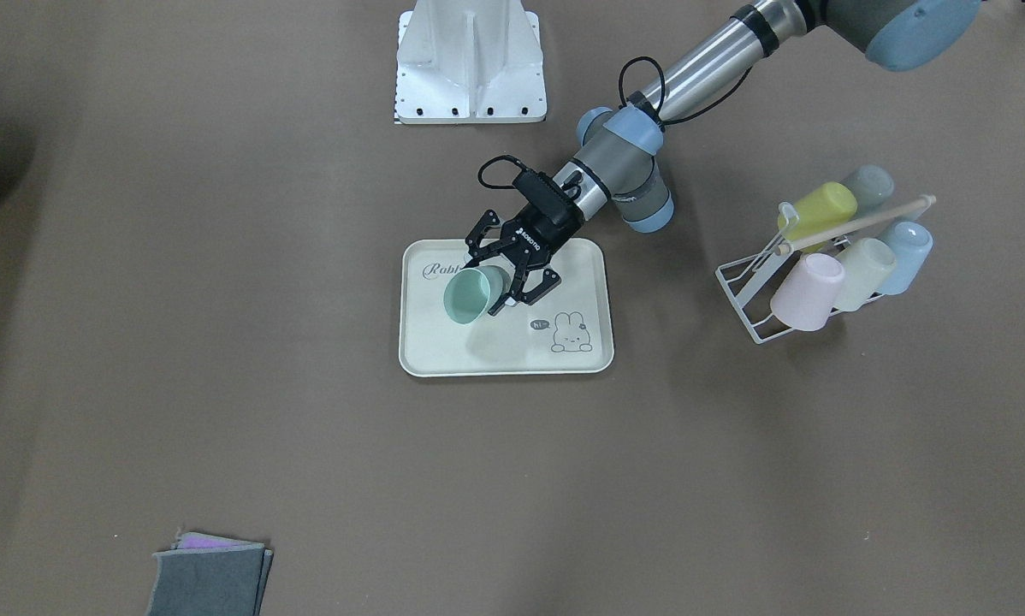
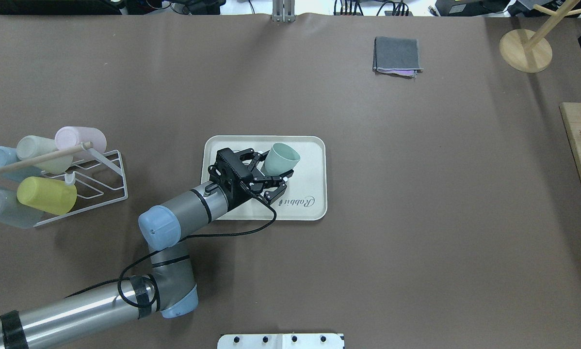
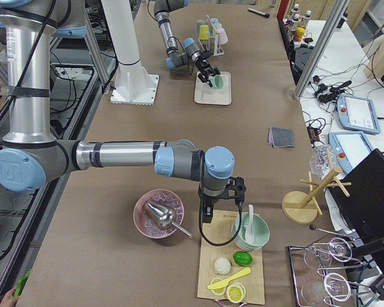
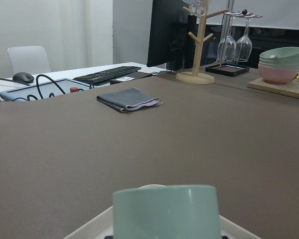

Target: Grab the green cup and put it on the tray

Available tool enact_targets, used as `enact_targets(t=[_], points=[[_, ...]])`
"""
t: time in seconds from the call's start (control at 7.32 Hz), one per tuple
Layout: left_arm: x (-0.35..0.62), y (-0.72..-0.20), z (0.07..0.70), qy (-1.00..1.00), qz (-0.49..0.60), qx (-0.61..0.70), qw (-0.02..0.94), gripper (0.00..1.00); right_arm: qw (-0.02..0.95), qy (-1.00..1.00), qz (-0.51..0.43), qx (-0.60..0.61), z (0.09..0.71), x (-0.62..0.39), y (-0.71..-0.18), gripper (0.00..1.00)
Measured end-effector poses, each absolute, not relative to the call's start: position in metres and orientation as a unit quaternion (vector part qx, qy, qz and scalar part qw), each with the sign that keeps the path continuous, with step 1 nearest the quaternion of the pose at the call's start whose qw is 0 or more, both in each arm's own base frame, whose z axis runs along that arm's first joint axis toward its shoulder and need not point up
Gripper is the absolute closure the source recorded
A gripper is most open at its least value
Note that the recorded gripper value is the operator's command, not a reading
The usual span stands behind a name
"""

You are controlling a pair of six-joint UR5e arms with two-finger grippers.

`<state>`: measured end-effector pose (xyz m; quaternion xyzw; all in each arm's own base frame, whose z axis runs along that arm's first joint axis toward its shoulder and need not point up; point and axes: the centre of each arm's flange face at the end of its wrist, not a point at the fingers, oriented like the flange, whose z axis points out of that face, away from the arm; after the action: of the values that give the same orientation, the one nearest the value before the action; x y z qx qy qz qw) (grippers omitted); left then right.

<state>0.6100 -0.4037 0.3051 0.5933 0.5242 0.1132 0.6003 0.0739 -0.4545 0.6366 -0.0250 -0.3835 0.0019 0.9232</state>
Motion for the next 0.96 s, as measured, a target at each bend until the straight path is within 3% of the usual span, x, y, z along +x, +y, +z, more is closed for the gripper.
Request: enact_targets(t=[0.55, 0.96], points=[[0.6102, -0.4036, 0.3051, 0.524, 0.113, 0.593, 0.601, 0.24, 0.923, -0.383, 0.002, -0.026, 0.6378, 0.0740, -0.4540, 0.00], [0.6103, -0.4036, 0.3066, 0.524, 0.114, 0.593, 0.602, 0.15, 0.924, -0.382, 0.002, -0.026, 0.6384, 0.0742, -0.4533, 0.00]])
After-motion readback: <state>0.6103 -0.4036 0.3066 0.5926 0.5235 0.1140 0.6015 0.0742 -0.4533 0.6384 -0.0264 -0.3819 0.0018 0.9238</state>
